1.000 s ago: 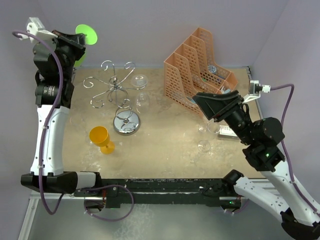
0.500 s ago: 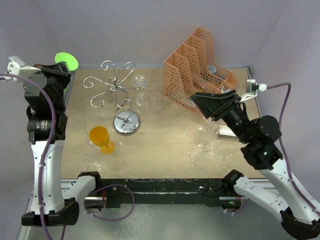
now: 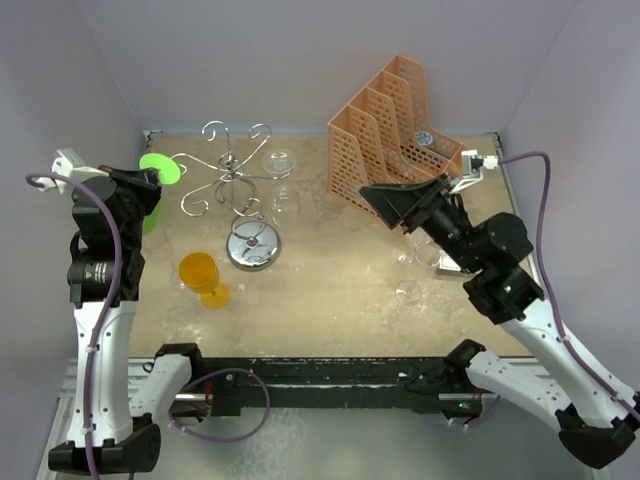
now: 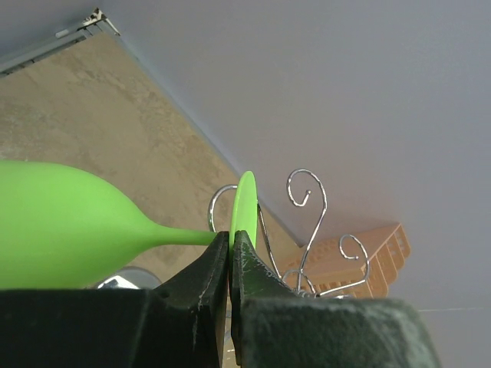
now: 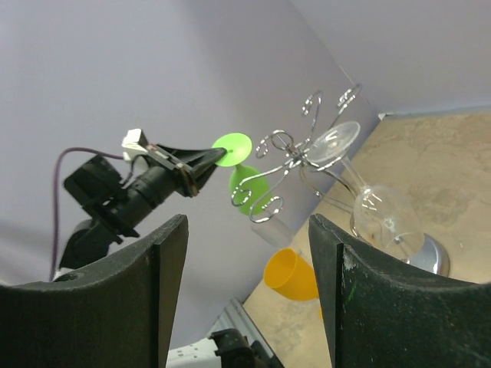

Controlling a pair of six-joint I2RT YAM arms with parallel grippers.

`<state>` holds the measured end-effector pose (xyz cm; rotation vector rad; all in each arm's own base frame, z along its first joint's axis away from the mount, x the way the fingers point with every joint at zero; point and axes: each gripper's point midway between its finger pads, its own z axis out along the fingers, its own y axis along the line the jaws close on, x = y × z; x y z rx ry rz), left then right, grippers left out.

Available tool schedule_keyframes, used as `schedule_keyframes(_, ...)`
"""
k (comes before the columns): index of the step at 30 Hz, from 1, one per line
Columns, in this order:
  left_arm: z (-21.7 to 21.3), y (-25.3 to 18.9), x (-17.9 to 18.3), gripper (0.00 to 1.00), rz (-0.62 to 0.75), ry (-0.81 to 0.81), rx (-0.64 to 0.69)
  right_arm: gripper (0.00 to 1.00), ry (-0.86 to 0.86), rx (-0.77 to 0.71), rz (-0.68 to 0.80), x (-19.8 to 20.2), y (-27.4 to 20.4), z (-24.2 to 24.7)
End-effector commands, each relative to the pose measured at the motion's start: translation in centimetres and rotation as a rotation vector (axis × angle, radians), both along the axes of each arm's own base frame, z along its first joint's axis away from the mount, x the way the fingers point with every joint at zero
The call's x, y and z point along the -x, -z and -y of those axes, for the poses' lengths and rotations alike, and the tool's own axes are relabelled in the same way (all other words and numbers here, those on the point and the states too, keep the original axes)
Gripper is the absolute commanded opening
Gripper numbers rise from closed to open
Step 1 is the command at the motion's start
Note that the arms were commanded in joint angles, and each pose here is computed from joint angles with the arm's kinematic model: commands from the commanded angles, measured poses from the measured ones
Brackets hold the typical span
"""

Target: Place the wine glass upside down on the wine glass rack

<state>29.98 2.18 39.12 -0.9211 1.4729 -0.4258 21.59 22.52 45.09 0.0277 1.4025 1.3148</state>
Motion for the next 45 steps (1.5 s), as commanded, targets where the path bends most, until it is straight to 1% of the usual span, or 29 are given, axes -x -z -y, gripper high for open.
schedule_keyframes(1,0.4,-1.3,1.4,0.0,0.044,0.016,0.011,0.66,-0.034,-0.011,0.085,0.3,-2.2,-0.6)
schedule_keyframes(4,1.4,-1.1,1.1,0.0,0.047,0.068,0.037,0.66,-0.034,-0.015,0.091,0.3,-2.2,-0.7)
schedule_keyframes(7,3.4,-1.1,0.6,0.0,0.075,0.164,0.103,0.66,-0.032,-0.012,0.087,0.3,-1.9,-0.6)
schedule_keyframes(9,4.1,-1.3,0.4,0.0,0.098,0.198,0.14,0.66,-0.028,-0.012,0.087,0.4,-1.9,-0.5)
schedule_keyframes(13,3.1,-0.4,0.4,0.0,0.068,0.145,0.125,0.66,-0.025,-0.012,0.09,0.5,-2.0,-0.3)
schedule_keyframes(22,4.6,-0.7,-0.2,0.0,0.123,0.226,0.166,0.66,-0.022,-0.009,0.093,0.6,-2.0,-0.1)
schedule_keyframes(28,4.8,-1.1,-0.6,0.0,0.144,0.238,0.17,0.66,-0.013,-0.013,0.093,0.8,-2.2,0.2)
schedule_keyframes(34,5.3,-2.3,-1.1,0.0,0.245,0.258,0.253,0.65,-0.009,-0.012,0.085,0.7,-2.2,0.2)
schedule_keyframes(38,5.5,-2.3,-1.7,0.0,0.272,0.272,0.301,0.65,-0.008,-0.011,0.086,0.7,-2.4,0.2)
schedule_keyframes(41,5.7,-2.4,-2.1,0.0,0.292,0.283,0.319,0.65,-0.006,-0.011,0.084,0.7,-2.3,0.2)
schedule_keyframes(45,5.7,-2.7,-2.8,0.0,0.31,0.29,0.311,0.65,-0.01,-0.007,0.082,0.7,-2.3,0.1)
